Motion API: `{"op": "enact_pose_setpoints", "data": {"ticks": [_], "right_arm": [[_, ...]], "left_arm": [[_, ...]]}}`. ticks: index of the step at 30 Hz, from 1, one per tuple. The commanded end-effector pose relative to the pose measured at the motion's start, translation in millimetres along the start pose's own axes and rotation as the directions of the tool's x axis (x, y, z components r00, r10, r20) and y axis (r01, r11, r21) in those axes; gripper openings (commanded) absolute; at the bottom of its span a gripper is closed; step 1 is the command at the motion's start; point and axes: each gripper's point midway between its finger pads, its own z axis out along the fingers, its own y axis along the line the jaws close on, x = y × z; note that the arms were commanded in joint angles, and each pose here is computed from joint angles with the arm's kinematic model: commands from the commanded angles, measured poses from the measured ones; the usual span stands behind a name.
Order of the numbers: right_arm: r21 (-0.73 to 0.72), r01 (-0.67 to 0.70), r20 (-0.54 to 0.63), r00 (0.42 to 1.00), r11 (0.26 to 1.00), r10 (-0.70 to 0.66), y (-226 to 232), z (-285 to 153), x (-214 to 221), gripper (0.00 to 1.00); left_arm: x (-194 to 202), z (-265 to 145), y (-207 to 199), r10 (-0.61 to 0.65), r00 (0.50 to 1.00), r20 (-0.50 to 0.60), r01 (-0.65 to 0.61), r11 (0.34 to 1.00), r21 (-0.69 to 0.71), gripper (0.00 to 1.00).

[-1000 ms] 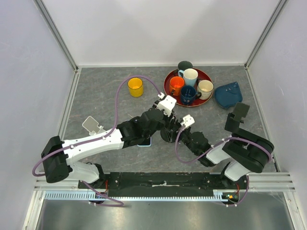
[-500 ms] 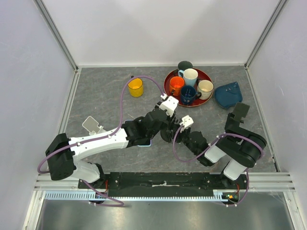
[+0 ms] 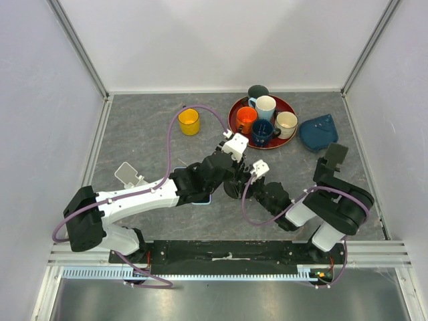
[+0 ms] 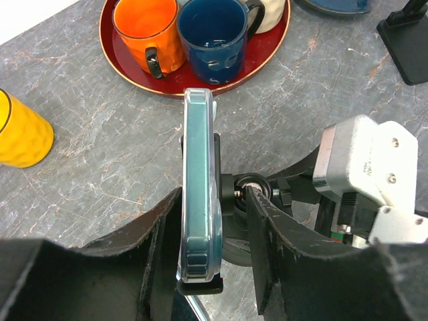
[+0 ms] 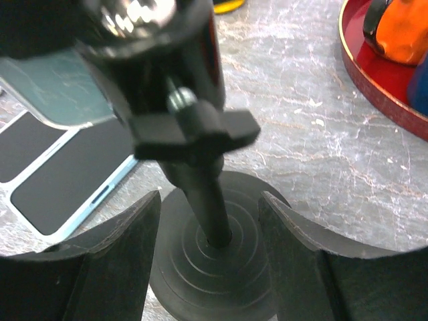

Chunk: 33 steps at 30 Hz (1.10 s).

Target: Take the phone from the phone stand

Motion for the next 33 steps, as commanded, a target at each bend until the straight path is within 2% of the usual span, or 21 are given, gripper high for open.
{"op": "enact_pose_setpoints", "data": {"ticks": [1, 9, 15, 18, 22, 27, 31, 33], "right_arm": [[-0.100, -0.048, 0.373, 0.924, 0.994, 0.082, 21.0, -1.6, -109.0, 0.67], [-0.098, -0.005, 0.388, 0.921, 0.995, 0.043, 22.9, -2.5, -124.3, 0.68], [-0.101, 0.008, 0.385, 0.922, 0.995, 0.032, 24.3, -1.3, -123.8, 0.64], [-0.096, 0.013, 0.382, 0.924, 0.995, 0.025, 22.8, -0.8, -122.7, 0.56], [-0.093, 0.017, 0.384, 0.923, 0.996, 0.020, 21.6, -1.5, -123.1, 0.36], [-0.084, 0.031, 0.373, 0.928, 0.996, 0.003, 19.7, -1.2, -118.0, 0.18], [-0.077, 0.035, 0.368, 0.930, 0.996, -0.004, 18.0, -3.0, -114.3, 0.00], [-0.077, 0.038, 0.360, 0.933, 0.996, -0.008, 17.6, -2.6, -111.5, 0.00]], "left_arm": [[-21.3, -2.7, 3.8, -0.065, 0.996, 0.063, 0.066, 0.998, -0.019, 0.49], [-27.8, -4.2, 4.5, -0.063, 0.995, 0.074, 0.065, 0.998, -0.019, 0.49], [-23.7, -2.9, 4.1, -0.048, 0.998, 0.049, 0.050, 0.999, -0.022, 0.48], [-24.2, -2.7, 3.6, -0.048, 0.998, 0.049, 0.050, 0.999, -0.021, 0.48], [-25.0, -2.9, 4.0, -0.047, 0.998, 0.049, 0.048, 0.999, -0.022, 0.47], [-25.4, -2.8, 5.4, -0.051, 0.997, 0.053, 0.053, 0.998, -0.031, 0.47], [-26.0, -2.3, 7.8, -0.059, 0.996, 0.061, 0.062, 0.997, -0.046, 0.47], [-27.2, -3.0, 9.0, -0.066, 0.995, 0.069, 0.069, 0.996, -0.051, 0.47]]}}
